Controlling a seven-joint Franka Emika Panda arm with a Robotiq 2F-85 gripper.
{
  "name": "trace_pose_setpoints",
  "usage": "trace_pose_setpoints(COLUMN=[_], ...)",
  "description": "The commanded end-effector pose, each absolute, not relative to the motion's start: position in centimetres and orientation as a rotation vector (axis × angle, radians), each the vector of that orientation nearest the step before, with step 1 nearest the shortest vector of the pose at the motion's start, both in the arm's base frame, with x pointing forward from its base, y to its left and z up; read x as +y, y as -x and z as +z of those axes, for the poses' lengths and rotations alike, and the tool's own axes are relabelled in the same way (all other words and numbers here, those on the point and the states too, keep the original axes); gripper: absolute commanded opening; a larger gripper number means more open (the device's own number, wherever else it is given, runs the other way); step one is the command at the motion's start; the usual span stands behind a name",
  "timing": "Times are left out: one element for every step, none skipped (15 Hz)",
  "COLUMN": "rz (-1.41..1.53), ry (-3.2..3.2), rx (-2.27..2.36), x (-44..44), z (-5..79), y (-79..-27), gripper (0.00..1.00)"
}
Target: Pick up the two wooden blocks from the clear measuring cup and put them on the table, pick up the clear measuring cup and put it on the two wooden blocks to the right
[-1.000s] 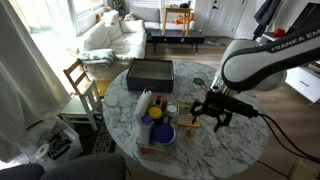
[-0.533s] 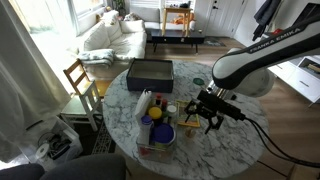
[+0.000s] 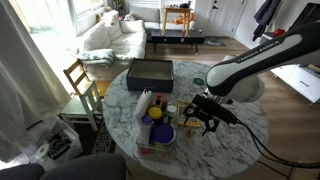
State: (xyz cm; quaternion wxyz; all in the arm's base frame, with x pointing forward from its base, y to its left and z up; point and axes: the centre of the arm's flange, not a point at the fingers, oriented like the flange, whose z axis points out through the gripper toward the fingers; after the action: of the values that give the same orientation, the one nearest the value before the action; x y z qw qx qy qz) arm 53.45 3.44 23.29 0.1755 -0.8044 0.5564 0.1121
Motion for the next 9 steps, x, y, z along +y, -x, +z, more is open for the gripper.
trace_pose_setpoints(rz=[0.326, 0.331, 0.335, 0.340, 0.343, 0.349, 0.352, 0.356, 0.361], ry=[2.248, 2.244, 2.240, 2.237, 2.232, 2.229, 2.227, 2.223, 2.219], rx=[1.628, 1.639, 1.645, 1.653, 1.662, 1.669, 1.677, 1.685, 1.692], x=[3.66, 3.63, 3.61, 3.61, 3.62, 3.63, 3.63, 3.61, 3.59], z=[22.10, 21.99, 21.89, 21.83, 21.77, 21.71, 21.70, 21.71, 21.71], y=[-54.04, -54.09, -54.12, -54.15, -54.19, -54.22, -54.24, -54.24, -54.22], gripper=[0.86, 0.77, 0.71, 0.67, 0.65, 0.70, 0.73, 0.78, 0.86])
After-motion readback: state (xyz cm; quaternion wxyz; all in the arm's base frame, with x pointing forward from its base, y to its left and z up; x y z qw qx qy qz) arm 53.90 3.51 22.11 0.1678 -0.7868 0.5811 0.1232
